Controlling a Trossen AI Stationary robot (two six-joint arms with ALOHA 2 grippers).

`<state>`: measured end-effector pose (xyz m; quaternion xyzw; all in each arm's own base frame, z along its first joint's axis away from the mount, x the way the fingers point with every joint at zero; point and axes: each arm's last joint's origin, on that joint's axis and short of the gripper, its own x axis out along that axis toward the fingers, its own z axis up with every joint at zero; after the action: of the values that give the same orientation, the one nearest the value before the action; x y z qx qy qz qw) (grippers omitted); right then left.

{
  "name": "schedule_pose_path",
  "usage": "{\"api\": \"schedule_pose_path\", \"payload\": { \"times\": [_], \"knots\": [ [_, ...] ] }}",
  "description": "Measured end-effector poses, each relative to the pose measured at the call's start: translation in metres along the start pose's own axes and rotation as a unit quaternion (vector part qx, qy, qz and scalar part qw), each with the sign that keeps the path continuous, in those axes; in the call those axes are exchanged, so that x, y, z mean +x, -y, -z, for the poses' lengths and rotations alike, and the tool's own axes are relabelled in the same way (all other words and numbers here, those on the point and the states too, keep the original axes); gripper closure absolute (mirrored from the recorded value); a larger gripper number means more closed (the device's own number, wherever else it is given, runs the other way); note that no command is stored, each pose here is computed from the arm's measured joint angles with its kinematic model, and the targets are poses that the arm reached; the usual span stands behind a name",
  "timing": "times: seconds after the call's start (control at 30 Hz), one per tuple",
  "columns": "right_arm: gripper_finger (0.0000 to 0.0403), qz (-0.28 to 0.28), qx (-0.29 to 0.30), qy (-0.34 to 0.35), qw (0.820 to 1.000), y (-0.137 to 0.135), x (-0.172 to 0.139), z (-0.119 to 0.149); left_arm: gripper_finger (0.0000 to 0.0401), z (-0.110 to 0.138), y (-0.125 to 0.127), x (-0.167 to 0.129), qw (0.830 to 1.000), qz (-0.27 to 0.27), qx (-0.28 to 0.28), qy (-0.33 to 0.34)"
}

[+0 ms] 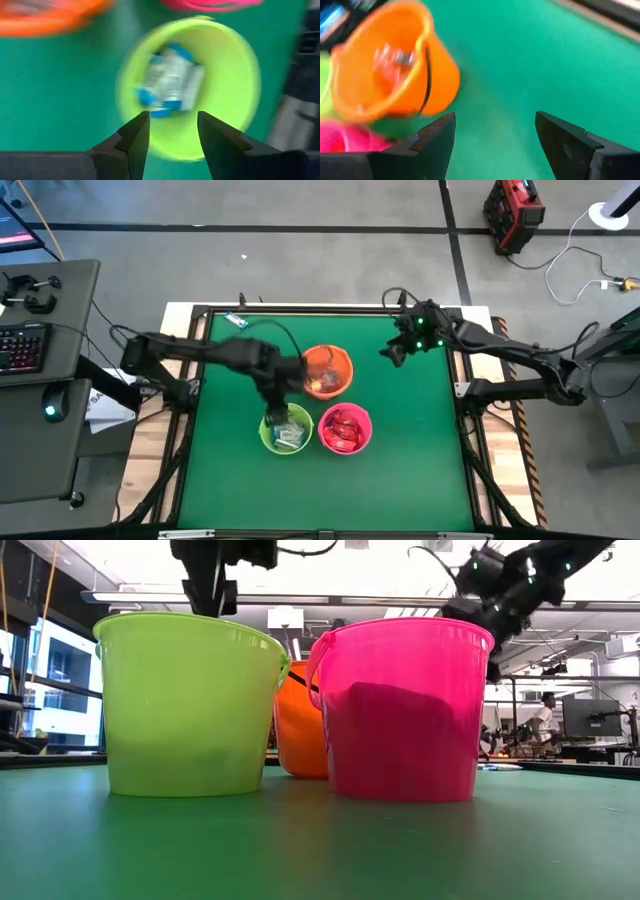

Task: Sort candy by brand, put in halloween buckets
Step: Put the white chocolate bar into the green bucket

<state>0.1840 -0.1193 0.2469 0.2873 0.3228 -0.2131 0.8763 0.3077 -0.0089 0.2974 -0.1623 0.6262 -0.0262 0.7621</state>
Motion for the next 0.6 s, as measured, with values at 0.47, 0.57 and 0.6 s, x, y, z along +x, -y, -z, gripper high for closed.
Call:
{"api": "schedule_pose_path", "payload": {
  "times": [0.47, 0.57, 0.6],
  "knots": [
    [0.0135, 0.331, 0.256, -0.033, 0.907, 0.063, 0.02, -0.067, 0.024, 0.067, -0.143, -0.011, 0.969, -0.009, -0.105, 0.224],
    [0.0135, 0.343, 0.273, -0.089, 0.894, 0.096, 0.041, -0.081, 0.024, 0.07, -0.15, -0.013, 0.966, -0.012, -0.103, 0.235],
    [0.0135, 0.344, 0.275, -0.11, 0.891, 0.106, 0.048, -0.085, 0.024, 0.07, -0.151, -0.014, 0.965, -0.013, -0.103, 0.239]
  ]
}}
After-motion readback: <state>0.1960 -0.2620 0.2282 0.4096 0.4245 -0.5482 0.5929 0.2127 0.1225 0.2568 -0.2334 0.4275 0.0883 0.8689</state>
